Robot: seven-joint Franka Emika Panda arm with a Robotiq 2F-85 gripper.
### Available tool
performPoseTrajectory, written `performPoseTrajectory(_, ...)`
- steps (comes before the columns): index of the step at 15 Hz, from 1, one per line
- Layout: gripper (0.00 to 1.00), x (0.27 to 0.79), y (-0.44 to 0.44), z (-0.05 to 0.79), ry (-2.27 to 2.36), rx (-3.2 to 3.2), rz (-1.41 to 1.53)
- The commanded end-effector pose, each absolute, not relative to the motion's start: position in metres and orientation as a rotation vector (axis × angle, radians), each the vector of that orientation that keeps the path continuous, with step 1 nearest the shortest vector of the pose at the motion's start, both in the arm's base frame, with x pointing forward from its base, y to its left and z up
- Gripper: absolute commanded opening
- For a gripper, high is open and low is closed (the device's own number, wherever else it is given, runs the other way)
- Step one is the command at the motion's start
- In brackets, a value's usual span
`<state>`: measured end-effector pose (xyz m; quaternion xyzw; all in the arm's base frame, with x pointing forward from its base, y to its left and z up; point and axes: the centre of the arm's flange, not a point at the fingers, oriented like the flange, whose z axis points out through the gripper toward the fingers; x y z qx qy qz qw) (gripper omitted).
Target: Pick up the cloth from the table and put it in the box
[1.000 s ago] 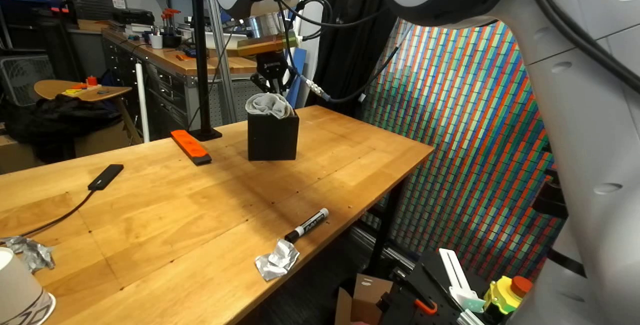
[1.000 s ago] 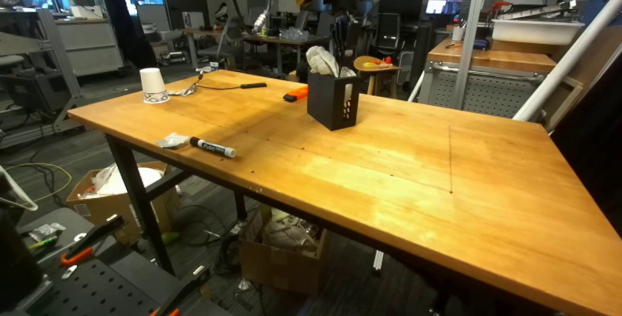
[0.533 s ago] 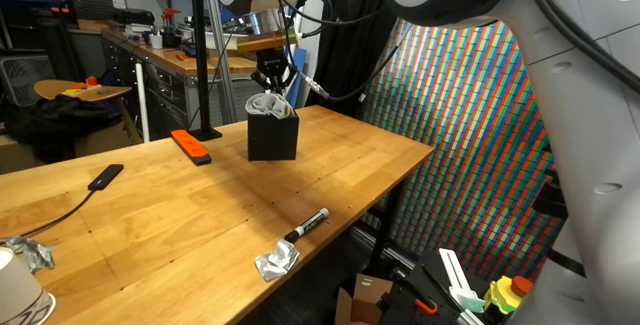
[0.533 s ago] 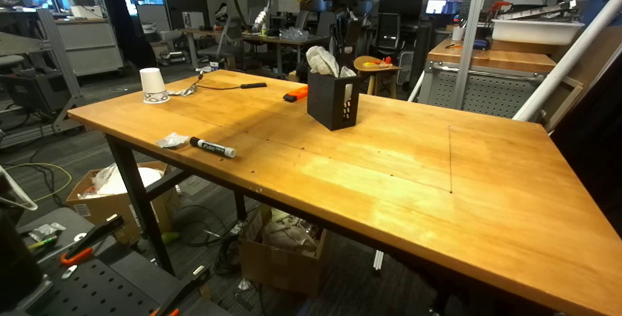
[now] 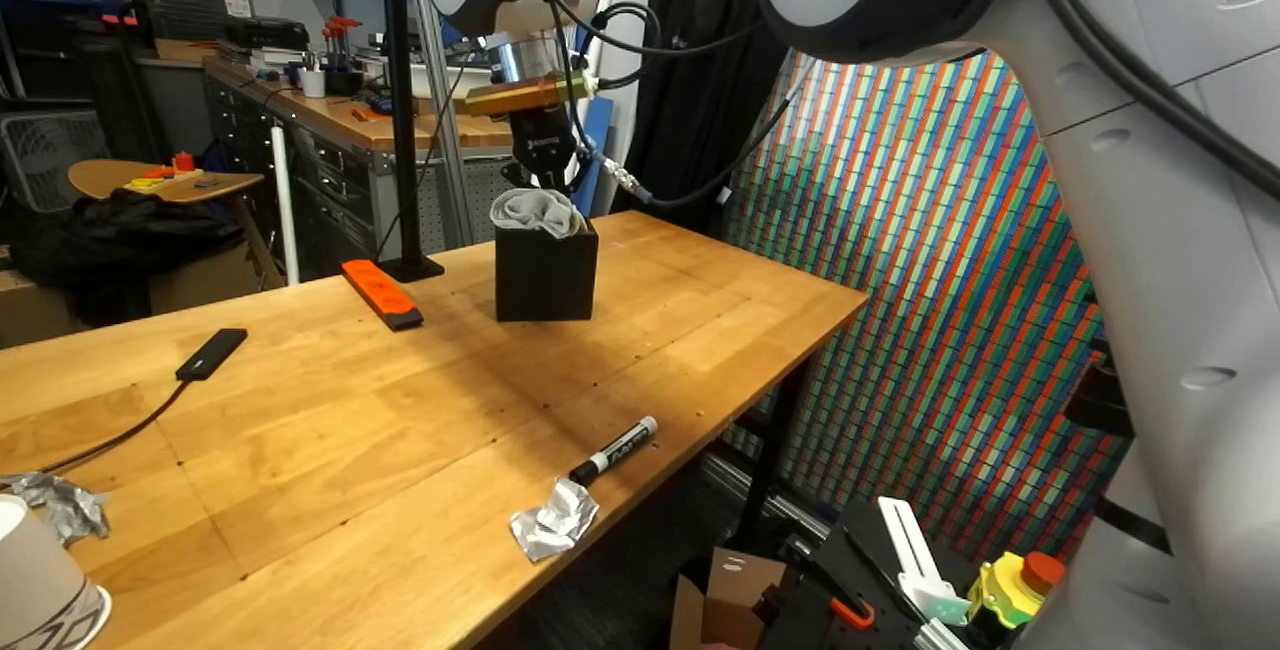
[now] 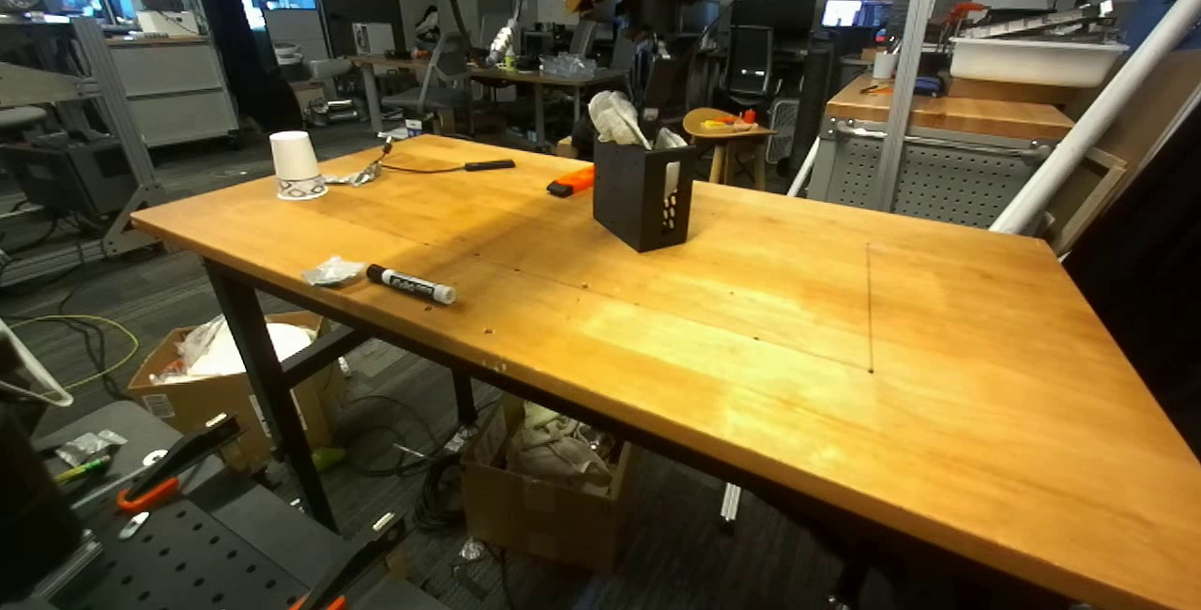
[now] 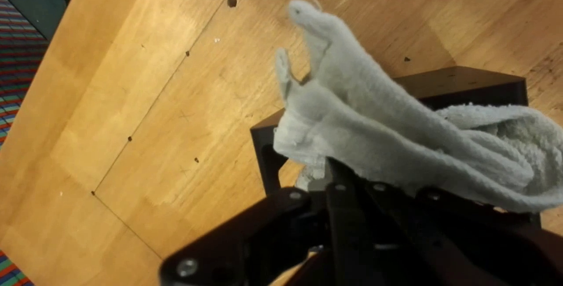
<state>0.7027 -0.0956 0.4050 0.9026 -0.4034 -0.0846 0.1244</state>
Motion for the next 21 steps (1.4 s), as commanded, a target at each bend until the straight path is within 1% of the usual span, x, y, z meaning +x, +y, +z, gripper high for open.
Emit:
performPoseTrajectory(1,0.05,0.713,-0.102,0.379,-1.228,2.665,-0.292)
performPoseTrajectory(4,0.04,0.719,-0.112,0.345,-1.257,2.676,-0.341)
performPoseTrajectory(7,0.06,0.722,-0.118,0.305,-1.276,2.679,-0.431)
performPoseTrajectory(9,0.05,0.723,-0.116,0.287,-1.273,2.684,-0.474)
performPoseTrajectory(15,0.05,0.727,-0.113,0.307,-1.224,2.687,-0.432)
performPoseTrajectory(19,0.04,0.730,-0.116,0.347,-1.235,2.687,-0.332)
performPoseTrajectory(20,0.12,0.730,-0.116,0.359,-1.240,2.687,-0.303)
performPoseTrajectory(21,0.31,0.731,-0.115,0.368,-1.243,2.686,-0.274)
